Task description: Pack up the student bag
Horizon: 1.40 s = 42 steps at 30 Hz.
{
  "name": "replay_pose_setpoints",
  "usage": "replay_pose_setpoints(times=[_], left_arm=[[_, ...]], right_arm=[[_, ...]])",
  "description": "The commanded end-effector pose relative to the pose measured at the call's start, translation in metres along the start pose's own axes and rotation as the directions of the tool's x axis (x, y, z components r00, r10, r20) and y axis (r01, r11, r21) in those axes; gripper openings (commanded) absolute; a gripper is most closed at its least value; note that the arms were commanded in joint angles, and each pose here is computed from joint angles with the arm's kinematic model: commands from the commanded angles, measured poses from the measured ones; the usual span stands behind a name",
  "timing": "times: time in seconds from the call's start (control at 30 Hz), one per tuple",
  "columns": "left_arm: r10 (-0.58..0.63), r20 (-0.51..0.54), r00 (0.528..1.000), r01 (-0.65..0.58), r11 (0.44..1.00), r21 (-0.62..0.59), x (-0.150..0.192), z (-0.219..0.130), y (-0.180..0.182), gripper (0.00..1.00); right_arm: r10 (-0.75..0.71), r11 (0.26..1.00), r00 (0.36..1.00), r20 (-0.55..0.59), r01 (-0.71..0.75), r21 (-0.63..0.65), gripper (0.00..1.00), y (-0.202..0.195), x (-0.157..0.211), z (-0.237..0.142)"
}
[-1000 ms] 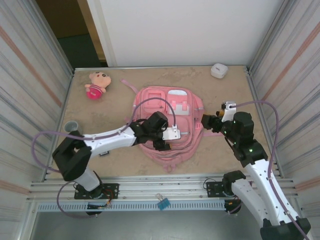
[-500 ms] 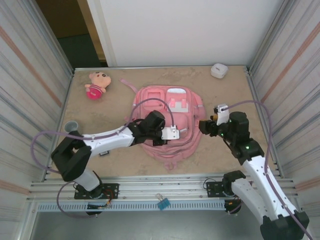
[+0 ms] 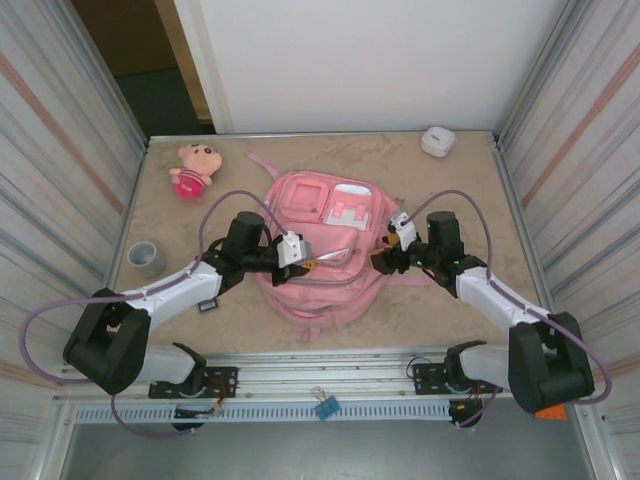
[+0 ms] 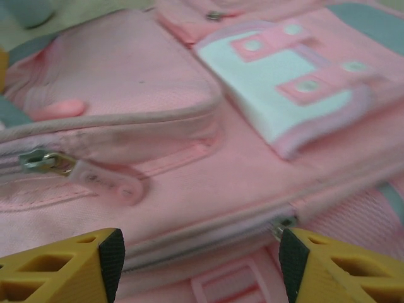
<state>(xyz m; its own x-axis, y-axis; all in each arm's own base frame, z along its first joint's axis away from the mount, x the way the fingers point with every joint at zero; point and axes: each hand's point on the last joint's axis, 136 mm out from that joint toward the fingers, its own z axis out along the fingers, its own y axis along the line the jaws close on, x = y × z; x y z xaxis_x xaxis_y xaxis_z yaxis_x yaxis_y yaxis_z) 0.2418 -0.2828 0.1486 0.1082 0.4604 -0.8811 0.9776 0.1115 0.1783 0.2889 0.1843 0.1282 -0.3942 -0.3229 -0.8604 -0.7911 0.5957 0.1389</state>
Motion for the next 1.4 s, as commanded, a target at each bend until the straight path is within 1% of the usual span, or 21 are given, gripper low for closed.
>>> replay_pose_setpoints(times=[0.0, 0.1, 0.17, 0.3, 0.4, 0.5, 0.53, 0.63, 0.77, 0.87, 0.93, 1.03, 1.07, 1.23, 1.37], left_arm=[[0.092, 0.138, 0.986, -0.097, 0.995, 0.033, -0.035, -0.009, -0.006, 0.0], [0.086, 0.137, 0.987, -0.092, 0.995, 0.043, -0.033, -0.008, -0.007, 0.0], [0.084, 0.135, 0.987, -0.09, 0.995, 0.044, -0.032, -0.007, -0.007, 0.0], [0.085, 0.139, 0.987, -0.092, 0.995, 0.044, -0.033, -0.007, -0.007, 0.0], [0.082, 0.132, 0.988, -0.087, 0.996, 0.032, -0.032, -0.007, -0.005, 0.0], [0.08, 0.1, 0.992, -0.078, 0.997, -0.021, -0.029, -0.007, 0.005, 0.0], [0.078, 0.089, 0.993, -0.075, 0.996, -0.038, -0.027, -0.007, 0.007, 0.0], [0.08, 0.074, 0.994, -0.075, 0.994, -0.074, -0.025, -0.007, 0.015, 0.0], [0.078, 0.083, 0.994, -0.071, 0.995, -0.076, -0.027, -0.006, 0.016, 0.0], [0.067, 0.076, 0.995, -0.061, 0.995, -0.085, -0.026, -0.006, 0.018, 0.0], [0.067, 0.069, 0.995, -0.06, 0.993, -0.099, -0.025, -0.007, 0.02, 0.0], [0.065, 0.053, 0.996, -0.058, 0.99, -0.126, -0.024, -0.008, 0.024, 0.0], [0.063, 0.042, 0.997, -0.056, 0.988, -0.143, -0.023, -0.008, 0.026, 0.0], [0.038, -0.027, 0.999, -0.044, 0.97, -0.238, -0.02, -0.009, 0.04, 0.0], [0.012, -0.063, 0.998, -0.032, 0.945, -0.326, -0.026, -0.005, 0.049, 0.0]], right_arm=[[-0.232, 0.961, 0.968, 0.096, 0.243, -0.133, 0.67, 0.022, -0.016, 0.005], [-0.254, 0.939, 0.963, 0.093, 0.268, -0.216, 0.66, 0.032, -0.017, 0.012], [-0.272, 0.919, 0.959, 0.074, 0.282, -0.276, 0.64, 0.04, -0.014, 0.016], [-0.303, 0.897, 0.951, 0.062, 0.307, -0.317, 0.59, 0.045, -0.015, 0.025], [-0.281, 0.88, 0.957, 0.073, 0.287, -0.378, 0.51, 0.053, -0.02, 0.022], [-0.245, 0.868, 0.968, 0.044, 0.24, -0.434, 0.4, 0.064, -0.017, 0.014], [-0.239, 0.867, 0.97, 0.039, 0.232, -0.44, 0.38, 0.066, -0.017, 0.011], [-0.228, 0.87, 0.973, 0.028, 0.217, -0.442, 0.32, 0.071, -0.015, 0.004], [-0.216, 0.878, 0.976, 0.016, 0.202, -0.433, 0.25, 0.068, -0.014, 0.005], [-0.2, 0.878, 0.98, 0.007, 0.182, -0.442, 0.18, 0.068, -0.017, 0.006], [-0.191, 0.88, 0.982, 0.002, 0.172, -0.443, 0.15, 0.068, -0.018, 0.005], [-0.176, 0.898, 0.984, -0.022, 0.151, -0.413, 0.03, 0.063, -0.017, 0.005], [-0.167, 0.906, 0.985, -0.032, 0.141, -0.399, 0.0, 0.061, -0.017, 0.004], [-0.141, 0.926, 0.99, -0.029, 0.122, -0.357, 0.0, 0.063, -0.025, -0.007], [-0.143, 0.929, 0.989, -0.029, 0.124, -0.348, 0.0, 0.078, -0.03, -0.013]])
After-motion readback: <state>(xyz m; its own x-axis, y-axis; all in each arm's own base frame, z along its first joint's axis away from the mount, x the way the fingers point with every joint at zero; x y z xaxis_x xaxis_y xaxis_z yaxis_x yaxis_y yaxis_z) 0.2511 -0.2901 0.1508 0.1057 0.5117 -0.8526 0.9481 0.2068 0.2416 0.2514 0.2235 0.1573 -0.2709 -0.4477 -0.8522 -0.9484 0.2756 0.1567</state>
